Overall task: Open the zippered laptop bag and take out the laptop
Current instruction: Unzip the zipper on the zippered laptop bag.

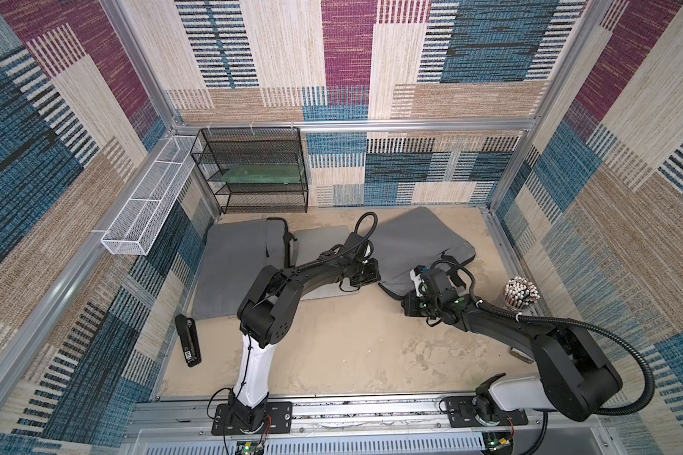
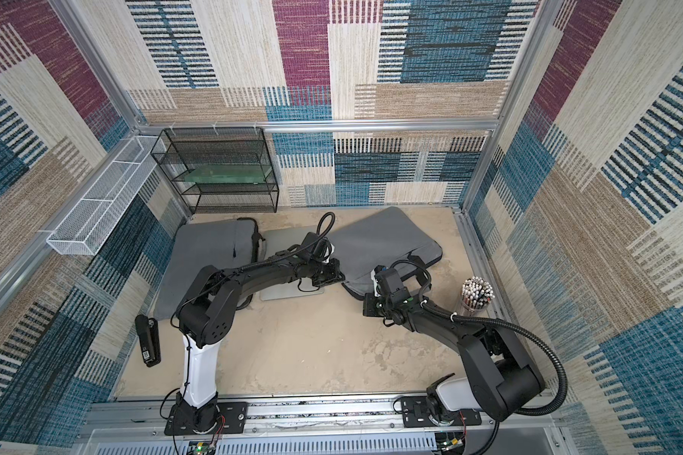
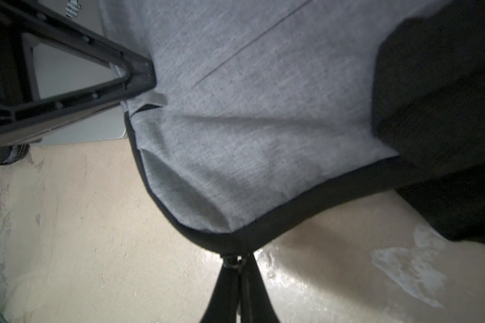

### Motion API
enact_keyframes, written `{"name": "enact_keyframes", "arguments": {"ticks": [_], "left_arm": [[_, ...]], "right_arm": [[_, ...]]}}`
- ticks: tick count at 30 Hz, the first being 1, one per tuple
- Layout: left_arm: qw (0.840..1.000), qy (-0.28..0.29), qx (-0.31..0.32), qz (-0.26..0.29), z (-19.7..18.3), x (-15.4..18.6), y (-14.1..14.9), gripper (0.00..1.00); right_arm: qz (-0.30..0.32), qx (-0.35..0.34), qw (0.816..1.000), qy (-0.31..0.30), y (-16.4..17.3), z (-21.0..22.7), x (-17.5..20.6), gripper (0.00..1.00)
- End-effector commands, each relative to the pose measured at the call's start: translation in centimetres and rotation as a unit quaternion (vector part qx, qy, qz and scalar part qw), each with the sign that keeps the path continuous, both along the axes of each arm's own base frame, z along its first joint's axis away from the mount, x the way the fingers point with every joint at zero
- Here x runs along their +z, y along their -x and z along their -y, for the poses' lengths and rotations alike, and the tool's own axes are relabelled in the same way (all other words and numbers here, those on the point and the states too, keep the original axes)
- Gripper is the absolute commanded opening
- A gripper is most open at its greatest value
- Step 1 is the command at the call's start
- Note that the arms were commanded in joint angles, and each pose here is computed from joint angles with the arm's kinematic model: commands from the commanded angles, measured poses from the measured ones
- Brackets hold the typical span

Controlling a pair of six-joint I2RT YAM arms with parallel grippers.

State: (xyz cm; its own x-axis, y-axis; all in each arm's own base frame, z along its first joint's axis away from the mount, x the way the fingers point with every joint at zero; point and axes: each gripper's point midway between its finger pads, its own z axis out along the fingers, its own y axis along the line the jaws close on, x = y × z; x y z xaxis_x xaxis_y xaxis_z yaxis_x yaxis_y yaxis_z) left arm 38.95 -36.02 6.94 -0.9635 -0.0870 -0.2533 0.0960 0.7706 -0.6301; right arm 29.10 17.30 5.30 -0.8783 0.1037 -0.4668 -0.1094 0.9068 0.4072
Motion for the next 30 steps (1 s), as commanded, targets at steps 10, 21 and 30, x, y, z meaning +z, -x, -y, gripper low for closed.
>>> {"name": "enact_keyframes", "arguments": {"ticks": [10,21,30], "left_arm": [[0.999,-0.016,-0.002,0.035,-1.1,0.1,-1.7,0.0],[0.999,-0.015,0.004,0.032,-2.4,0.0,-2.4,0.0],[0.999,-0.015,0.014,0.03,-3.2,-0.1,-3.1,0.0]], "right_arm": [[-0.031,-0.044,0.998,0.039,-0.3,2.8,-1.6,0.0],[-0.038,-0.088,0.993,0.063,-1.1,5.1,-2.3,0.0],[-0.037,-0.11,0.991,0.063,-1.7,6.4,-2.3,0.0]]}}
